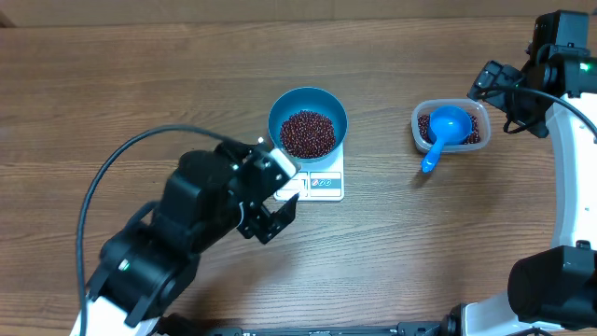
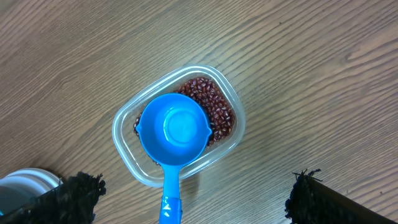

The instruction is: Scoop item into bowl and weigh 150g on scale

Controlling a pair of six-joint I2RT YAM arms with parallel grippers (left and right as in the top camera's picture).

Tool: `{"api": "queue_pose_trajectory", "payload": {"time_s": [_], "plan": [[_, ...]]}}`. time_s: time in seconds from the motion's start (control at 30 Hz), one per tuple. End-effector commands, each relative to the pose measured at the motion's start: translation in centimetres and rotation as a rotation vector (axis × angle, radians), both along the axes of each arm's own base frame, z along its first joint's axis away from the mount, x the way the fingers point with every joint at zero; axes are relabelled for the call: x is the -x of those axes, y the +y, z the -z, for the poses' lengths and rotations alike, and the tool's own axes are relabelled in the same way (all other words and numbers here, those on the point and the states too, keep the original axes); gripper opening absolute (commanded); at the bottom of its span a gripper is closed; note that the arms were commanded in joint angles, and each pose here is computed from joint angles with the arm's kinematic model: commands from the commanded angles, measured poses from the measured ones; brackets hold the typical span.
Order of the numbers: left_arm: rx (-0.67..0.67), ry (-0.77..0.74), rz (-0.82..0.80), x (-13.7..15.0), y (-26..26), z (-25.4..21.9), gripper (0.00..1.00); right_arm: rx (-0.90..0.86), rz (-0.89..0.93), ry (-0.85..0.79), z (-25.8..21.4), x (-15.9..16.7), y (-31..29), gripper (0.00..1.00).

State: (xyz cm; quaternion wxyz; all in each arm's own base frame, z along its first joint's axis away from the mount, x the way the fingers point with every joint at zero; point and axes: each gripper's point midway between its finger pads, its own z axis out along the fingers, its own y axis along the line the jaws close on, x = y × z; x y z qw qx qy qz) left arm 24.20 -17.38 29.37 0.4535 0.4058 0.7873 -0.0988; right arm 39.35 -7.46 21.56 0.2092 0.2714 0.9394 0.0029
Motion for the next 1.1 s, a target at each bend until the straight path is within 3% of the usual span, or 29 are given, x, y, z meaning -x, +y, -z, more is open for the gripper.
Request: {"api": "queue_pose_trajectory", "payload": {"time_s": [0.0, 0.4, 1.07], "plan": [[-0.040, -0.084, 0.063, 0.9, 0.5, -0.9, 0.99, 0.021, 0.013, -0.046, -1.8, -0.1, -0.5, 1.00], [0.057, -0.298, -0.034, 2.0, 3.8, -0.1, 1.00, 0.021, 0.013, -0.046, -1.8, -0.1, -0.5, 1.00], [0.462, -0.595, -0.411, 2.2, 11.4, 3.6, 0.99, 0.021, 0.013, -0.046, -1.8, -0.1, -0.5, 1.00]]}}
